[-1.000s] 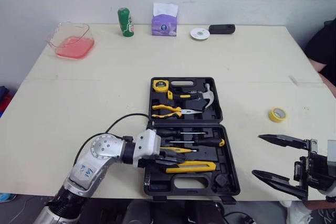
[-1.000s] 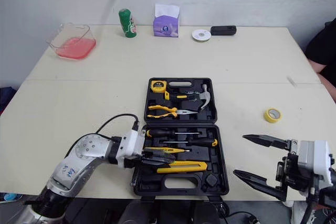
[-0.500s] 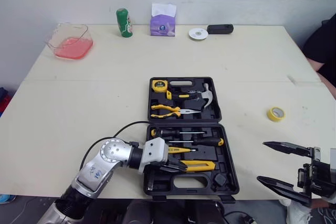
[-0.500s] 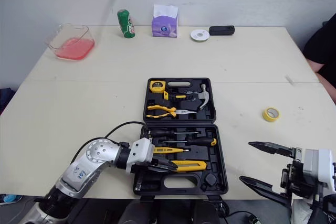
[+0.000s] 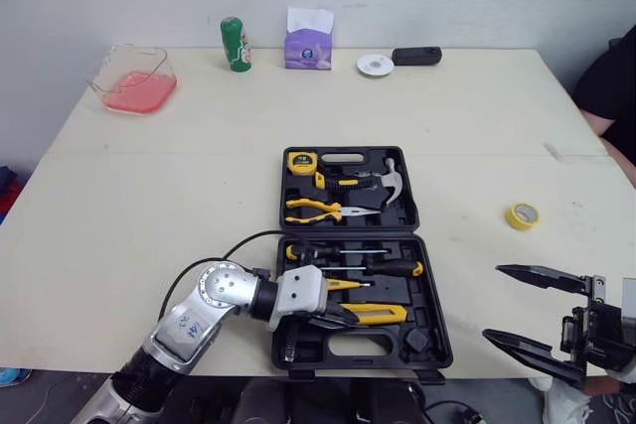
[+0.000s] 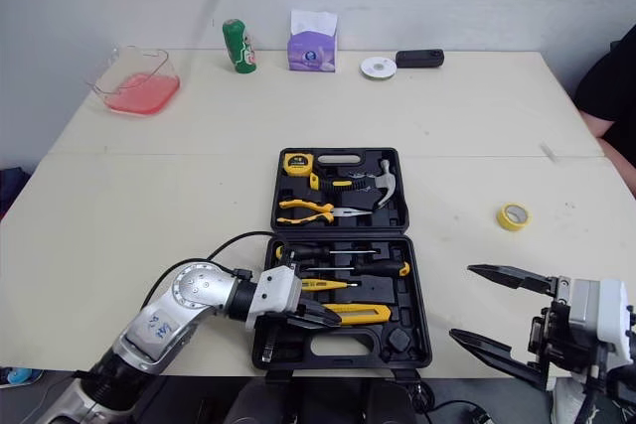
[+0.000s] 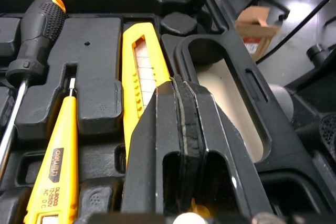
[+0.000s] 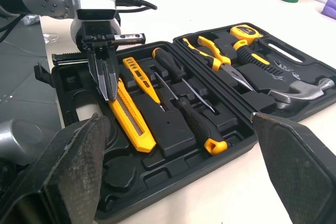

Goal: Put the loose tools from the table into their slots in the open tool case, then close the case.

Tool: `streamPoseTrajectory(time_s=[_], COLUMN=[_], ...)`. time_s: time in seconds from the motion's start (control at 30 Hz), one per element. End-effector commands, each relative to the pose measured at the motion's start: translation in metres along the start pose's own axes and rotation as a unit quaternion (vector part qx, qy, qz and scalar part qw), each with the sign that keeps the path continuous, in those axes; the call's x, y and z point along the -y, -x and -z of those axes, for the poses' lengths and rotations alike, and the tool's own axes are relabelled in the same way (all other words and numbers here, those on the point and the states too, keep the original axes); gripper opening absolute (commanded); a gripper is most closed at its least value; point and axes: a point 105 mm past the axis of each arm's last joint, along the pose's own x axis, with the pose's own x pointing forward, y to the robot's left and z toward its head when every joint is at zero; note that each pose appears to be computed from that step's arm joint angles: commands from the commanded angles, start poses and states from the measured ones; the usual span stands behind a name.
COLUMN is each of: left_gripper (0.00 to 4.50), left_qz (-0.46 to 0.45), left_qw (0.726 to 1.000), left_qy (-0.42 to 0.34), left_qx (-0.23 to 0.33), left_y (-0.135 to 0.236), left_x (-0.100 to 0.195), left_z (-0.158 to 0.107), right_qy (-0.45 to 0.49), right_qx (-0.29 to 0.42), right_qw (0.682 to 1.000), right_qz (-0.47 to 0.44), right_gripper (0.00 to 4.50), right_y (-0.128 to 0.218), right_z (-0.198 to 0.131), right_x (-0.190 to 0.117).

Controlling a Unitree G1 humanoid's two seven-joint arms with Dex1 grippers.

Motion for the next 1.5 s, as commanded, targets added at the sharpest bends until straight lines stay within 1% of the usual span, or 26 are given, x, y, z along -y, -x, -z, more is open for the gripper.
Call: streamPoseTrajectory(time_s=[0.03, 0.13, 0.23, 0.4, 0.47, 0.57, 0.67, 0.7, 0.73, 0.8, 0.83, 0.93, 1.0, 1.03, 1.07, 1.1, 1.13, 1.17, 1.2, 1.27, 1.33, 1.37, 1.43, 1.47, 1.5], left_gripper=[0.10, 0.10, 0.10, 0.10, 0.10, 0.10, 0.10, 0.10, 0.10, 0.67, 0.94, 2.31, 3.23, 3.77, 4.11, 4.48, 4.48, 4.48, 4.48, 4.48, 4.48, 4.48, 4.48, 4.48, 4.48], left_qz=[-0.028, -0.033, -0.022, -0.028, -0.042, -0.093, -0.117, -0.121, -0.121, -0.126, -0.134, -0.175, -0.232, -0.257, -0.272, -0.305, -0.329, -0.405, -0.457, -0.545, -0.590, -0.603, -0.661, -0.684, -0.704], left_qw=[0.995, 0.992, 0.988, 0.992, 0.994, 0.995, 0.990, 0.988, 0.988, 0.989, 0.988, 0.979, 0.968, 0.963, 0.959, 0.949, 0.942, 0.912, 0.887, 0.836, 0.804, 0.794, 0.744, 0.723, 0.703], left_qy=[0.070, 0.083, 0.096, 0.078, 0.064, 0.041, 0.021, 0.023, 0.024, 0.010, 0.010, 0.012, 0.014, 0.014, 0.013, 0.016, 0.018, 0.029, 0.037, 0.050, 0.072, 0.083, 0.101, 0.096, 0.096], left_qx=[-0.072, -0.093, -0.115, -0.099, -0.074, -0.012, 0.074, 0.090, 0.089, 0.075, 0.081, 0.100, 0.091, 0.083, 0.077, 0.071, 0.066, 0.062, 0.059, 0.030, 0.008, -0.002, -0.018, -0.028, -0.026], left_y=[0.001, 0.002, 0.002, -0.001, -0.001, 0.004, 0.028, 0.034, 0.043, 0.061, 0.072, 0.103, 0.127, 0.137, 0.144, 0.157, 0.167, 0.199, 0.222, 0.263, 0.288, 0.297, 0.329, 0.341, 0.350], left_x=[-0.001, -0.002, 0.005, 0.005, -0.001, -0.019, -0.026, -0.027, -0.026, -0.023, -0.022, -0.022, -0.027, -0.029, -0.029, -0.031, -0.031, -0.032, -0.030, -0.016, -0.001, 0.007, 0.026, 0.032, 0.036], left_z=[0.039, 0.047, 0.056, 0.050, 0.041, 0.020, -0.015, -0.021, -0.022, -0.021, -0.022, -0.024, -0.020, -0.016, -0.014, -0.009, -0.005, 0.005, 0.012, 0.035, 0.055, 0.063, 0.080, 0.083, 0.085], right_qy=[0.017, 0.017, 0.017, 0.020, 0.022, 0.021, 0.022, 0.024, 0.031, 0.043, 0.048, 0.057, 0.059, 0.061, 0.062, 0.065, 0.067, 0.071, 0.075, 0.079, 0.083, 0.086, 0.084, 0.080, 0.078], right_qx=[0.007, 0.007, 0.008, 0.009, 0.009, -0.001, -0.007, -0.006, -0.010, -0.015, -0.017, -0.023, -0.024, -0.026, -0.027, -0.030, -0.031, -0.034, -0.035, -0.037, -0.042, -0.045, -0.019, -0.011, -0.012], right_qw=[1.000, 1.000, 1.000, 1.000, 1.000, 0.999, 0.992, 0.989, 0.986, 0.978, 0.973, 0.960, 0.944, 0.938, 0.933, 0.926, 0.920, 0.898, 0.882, 0.846, 0.825, 0.817, 0.791, 0.781, 0.774], right_qz=[-0.005, -0.005, -0.004, 0.002, 0.013, 0.038, 0.127, 0.144, 0.161, 0.204, 0.225, 0.275, 0.323, 0.341, 0.352, 0.372, 0.385, 0.433, 0.465, 0.525, 0.558, 0.568, 0.605, 0.620, 0.629], right_gripper=[4.50, 4.50, 4.50, 4.50, 4.50, 4.50, 4.50, 4.50, 4.50, 4.50, 4.50, 4.50, 4.50, 4.50, 4.50, 4.50, 4.50, 4.50, 4.50, 4.50, 4.50, 4.50, 4.50, 4.50, 4.50], right_y=[-0.002, -0.003, -0.003, -0.004, -0.002, 0.002, 0.021, 0.025, 0.033, 0.049, 0.057, 0.078, 0.097, 0.105, 0.110, 0.119, 0.125, 0.142, 0.155, 0.177, 0.189, 0.192, 0.203, 0.207, 0.209], right_z=[-0.009, -0.008, -0.008, -0.008, -0.008, -0.005, -0.005, -0.006, -0.004, 0.000, 0.004, 0.015, 0.023, 0.027, 0.030, 0.033, 0.036, 0.042, 0.046, 0.056, 0.064, 0.067, 0.067, 0.069, 0.071], right_x=[-0.002, -0.002, -0.002, -0.001, 0.003, 0.011, 0.041, 0.046, 0.051, 0.061, 0.065, 0.075, 0.082, 0.085, 0.087, 0.089, 0.090, 0.094, 0.096, 0.097, 0.097, 0.097, 0.097, 0.097, 0.098])
